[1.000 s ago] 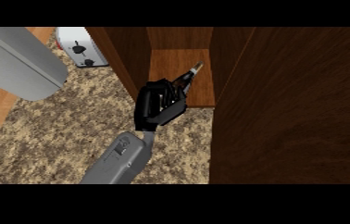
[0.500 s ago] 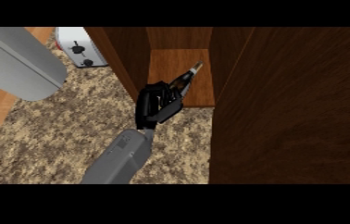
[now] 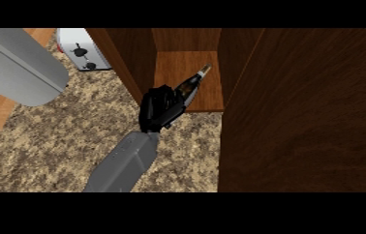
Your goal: Pick up the wine, place it into the cabinet and close the cabinet
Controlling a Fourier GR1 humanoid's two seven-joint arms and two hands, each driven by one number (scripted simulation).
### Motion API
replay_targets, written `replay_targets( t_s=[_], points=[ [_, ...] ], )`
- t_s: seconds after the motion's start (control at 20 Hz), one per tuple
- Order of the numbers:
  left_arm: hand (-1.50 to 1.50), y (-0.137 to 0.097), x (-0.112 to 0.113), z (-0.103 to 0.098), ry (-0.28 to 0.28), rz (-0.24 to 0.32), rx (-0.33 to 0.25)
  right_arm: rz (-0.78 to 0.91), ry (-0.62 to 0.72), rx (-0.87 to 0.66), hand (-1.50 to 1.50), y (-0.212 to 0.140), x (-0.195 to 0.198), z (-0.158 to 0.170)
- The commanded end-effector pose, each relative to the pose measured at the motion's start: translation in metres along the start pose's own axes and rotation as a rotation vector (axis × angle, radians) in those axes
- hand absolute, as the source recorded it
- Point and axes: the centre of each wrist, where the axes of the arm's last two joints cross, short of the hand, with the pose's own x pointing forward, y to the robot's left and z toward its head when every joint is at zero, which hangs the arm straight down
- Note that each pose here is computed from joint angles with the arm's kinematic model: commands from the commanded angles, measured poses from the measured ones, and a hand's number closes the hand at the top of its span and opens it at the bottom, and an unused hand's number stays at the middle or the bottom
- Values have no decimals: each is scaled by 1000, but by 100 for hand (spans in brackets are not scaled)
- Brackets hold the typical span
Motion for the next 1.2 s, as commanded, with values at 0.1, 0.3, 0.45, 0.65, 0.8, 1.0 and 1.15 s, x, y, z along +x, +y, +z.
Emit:
replay_targets(
  t_s=[0.1, 0.3, 0.45, 0.65, 0.8, 1.0, 1.15],
  points=[
    [150, 10, -12, -1, 40, 1, -23, -23, -6, 8, -150, -10, 4, -4],
    [150, -16, 8, -29, 11, 22, -23, -8, 7, 15, -150, -1, 6, -12],
    [150, -7, 1, -24, 39, 29, -19, -6, 6, 9, -150, -24, -8, -4],
    [150, -22, 26, -58, 26, 47, -4, 11, -3, 12, -150, -33, -10, -17],
    [150, -3, 17, -59, 10, 76, 4, -20, -9, 11, -150, 4, -5, -9],
    [150, -11, 26, -70, 6, 25, 10, -9, -7, 39, -150, -4, -7, -2],
    [150, -20, 29, -69, 18, 20, 33, 3, -13, 17, -150, 3, -12, -25]
  ],
)
